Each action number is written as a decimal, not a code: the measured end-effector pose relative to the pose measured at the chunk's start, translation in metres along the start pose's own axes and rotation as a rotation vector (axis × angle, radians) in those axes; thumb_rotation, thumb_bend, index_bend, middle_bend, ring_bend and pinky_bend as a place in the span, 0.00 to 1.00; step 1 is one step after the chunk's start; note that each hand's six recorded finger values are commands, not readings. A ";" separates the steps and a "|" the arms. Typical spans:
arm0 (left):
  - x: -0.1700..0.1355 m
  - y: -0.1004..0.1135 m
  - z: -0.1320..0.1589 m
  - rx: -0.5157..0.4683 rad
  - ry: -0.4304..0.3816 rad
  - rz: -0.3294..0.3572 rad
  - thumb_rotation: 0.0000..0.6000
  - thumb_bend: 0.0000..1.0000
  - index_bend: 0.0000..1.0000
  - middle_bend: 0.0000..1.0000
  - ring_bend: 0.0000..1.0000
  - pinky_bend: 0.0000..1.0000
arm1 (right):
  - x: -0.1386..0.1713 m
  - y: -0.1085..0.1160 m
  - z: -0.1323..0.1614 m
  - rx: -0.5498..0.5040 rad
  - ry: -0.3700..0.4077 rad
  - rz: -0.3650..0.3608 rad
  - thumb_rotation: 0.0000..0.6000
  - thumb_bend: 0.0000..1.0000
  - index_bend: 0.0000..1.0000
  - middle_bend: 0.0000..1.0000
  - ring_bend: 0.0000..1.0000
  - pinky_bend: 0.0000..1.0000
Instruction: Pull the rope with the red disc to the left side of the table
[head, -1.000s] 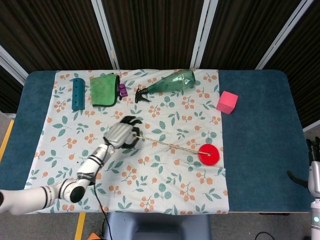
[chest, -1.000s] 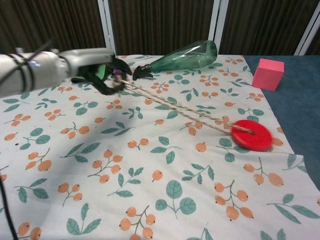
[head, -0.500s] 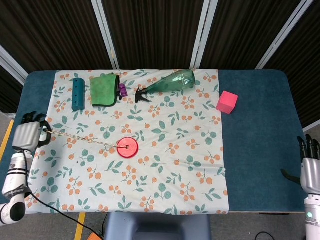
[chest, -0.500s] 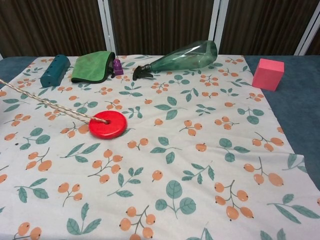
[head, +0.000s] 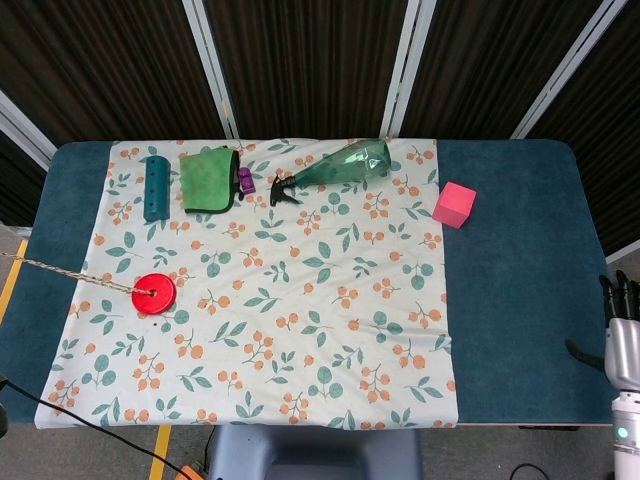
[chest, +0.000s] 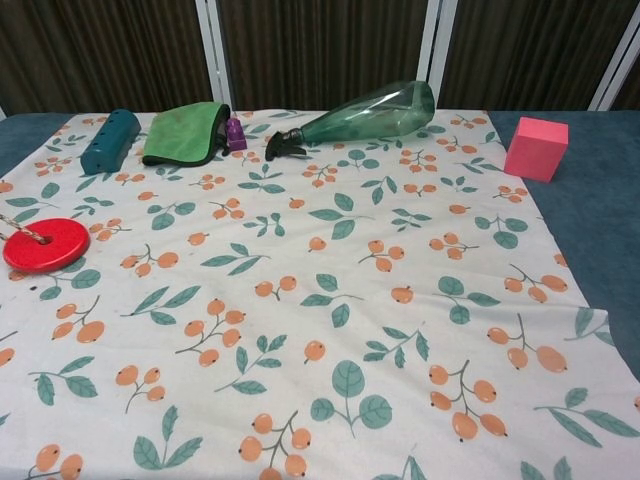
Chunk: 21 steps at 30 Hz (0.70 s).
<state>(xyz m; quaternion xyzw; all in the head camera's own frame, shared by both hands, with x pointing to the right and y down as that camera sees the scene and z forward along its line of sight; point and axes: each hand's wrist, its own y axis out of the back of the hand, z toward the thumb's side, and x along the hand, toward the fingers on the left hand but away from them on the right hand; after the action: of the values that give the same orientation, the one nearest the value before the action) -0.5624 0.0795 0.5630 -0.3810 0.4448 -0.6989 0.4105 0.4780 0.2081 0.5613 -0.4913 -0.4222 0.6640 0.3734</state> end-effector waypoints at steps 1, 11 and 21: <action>0.002 0.003 -0.002 -0.001 0.008 0.011 1.00 0.86 0.87 0.23 0.00 0.04 | 0.000 -0.001 0.000 0.001 0.000 0.002 1.00 0.24 0.00 0.00 0.00 0.00; 0.001 0.009 0.015 -0.037 -0.032 0.060 1.00 0.86 0.87 0.24 0.00 0.03 | 0.000 -0.004 0.000 -0.001 0.001 0.013 1.00 0.24 0.00 0.00 0.00 0.00; -0.040 -0.018 0.087 -0.306 -0.306 -0.082 1.00 0.69 0.67 0.25 0.03 0.06 | 0.000 -0.009 0.001 -0.044 0.000 0.034 1.00 0.24 0.00 0.00 0.00 0.00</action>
<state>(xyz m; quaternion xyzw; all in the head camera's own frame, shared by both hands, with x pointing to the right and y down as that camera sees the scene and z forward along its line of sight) -0.4739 0.0944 0.6006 -0.5583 0.4624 -0.5734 0.3817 0.4777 0.2110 0.5698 -0.5066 -0.4283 0.6608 0.3509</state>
